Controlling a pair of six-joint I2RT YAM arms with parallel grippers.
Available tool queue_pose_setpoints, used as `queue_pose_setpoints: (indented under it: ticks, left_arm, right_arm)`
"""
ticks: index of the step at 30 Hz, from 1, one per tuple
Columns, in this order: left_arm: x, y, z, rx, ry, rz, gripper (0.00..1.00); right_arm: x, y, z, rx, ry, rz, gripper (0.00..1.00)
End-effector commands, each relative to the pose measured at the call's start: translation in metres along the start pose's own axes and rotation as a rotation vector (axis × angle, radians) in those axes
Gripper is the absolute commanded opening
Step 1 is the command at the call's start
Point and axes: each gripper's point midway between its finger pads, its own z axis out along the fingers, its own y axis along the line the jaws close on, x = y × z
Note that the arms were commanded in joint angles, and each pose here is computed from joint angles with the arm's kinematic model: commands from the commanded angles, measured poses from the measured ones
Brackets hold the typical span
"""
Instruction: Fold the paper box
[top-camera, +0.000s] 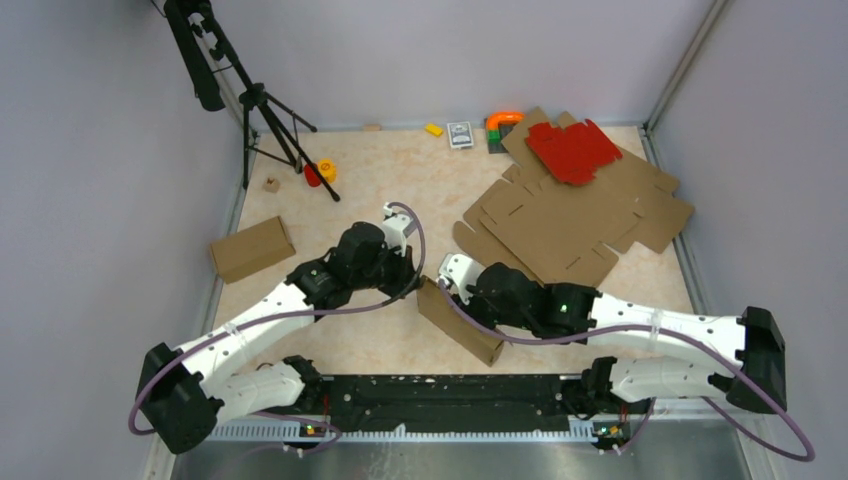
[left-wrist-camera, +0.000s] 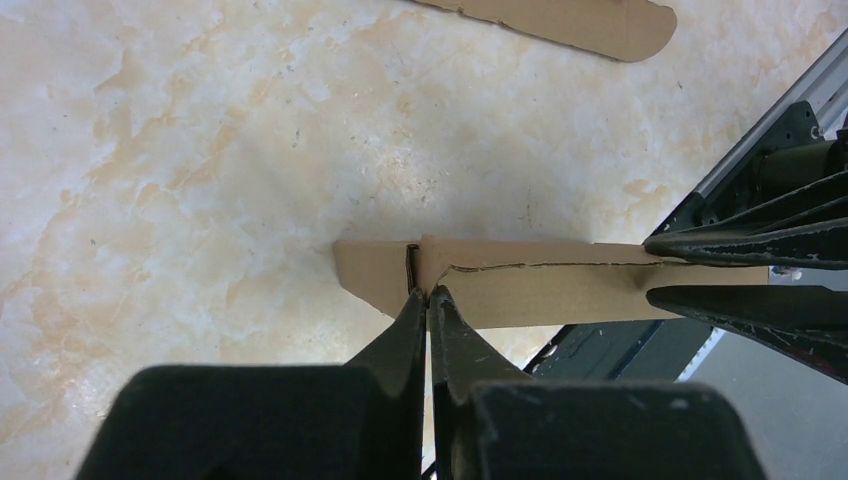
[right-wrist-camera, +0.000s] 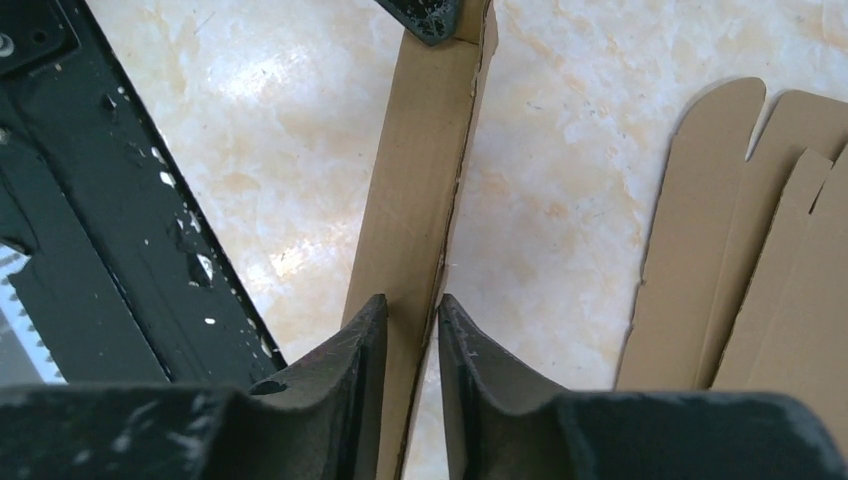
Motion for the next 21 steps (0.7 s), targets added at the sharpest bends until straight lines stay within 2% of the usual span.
queue_pose_setpoints:
  ticks: [1,7,11,15,18,21]
  left_arm:
    - [0.0,0.0,0.001,-0.016,0.016,-0.007,0.0]
    - [0.0,0.0,0.0,-0.025,0.015,-0.005,0.0]
    - [0.001,-0.001,-0.001,-0.024,0.016,0.0,0.0]
    - [0.003,-0.002,0.0,-0.027,0.017,0.0,0.0]
    - [0.003,-0.002,0.0,-0.029,0.019,0.0,0.0]
    - [0.003,-0.003,0.001,-0.03,0.02,0.0,0.0]
  right_arm:
    - [-0.01,0.009,-0.002,-0.034,-0.051,-0.019,0.22]
    - [-0.005,0.013,0.0,-0.049,-0.033,-0.027,0.1]
    - [-0.005,0.018,0.001,-0.056,-0.03,-0.037,0.12]
    - [-0.023,0.022,-0.002,-0.071,-0.081,0.036,0.29]
    - [-0.038,0.027,-0.005,-0.089,-0.116,0.082,0.48]
    - [-0.037,0.025,0.001,-0.059,-0.07,0.108,0.61]
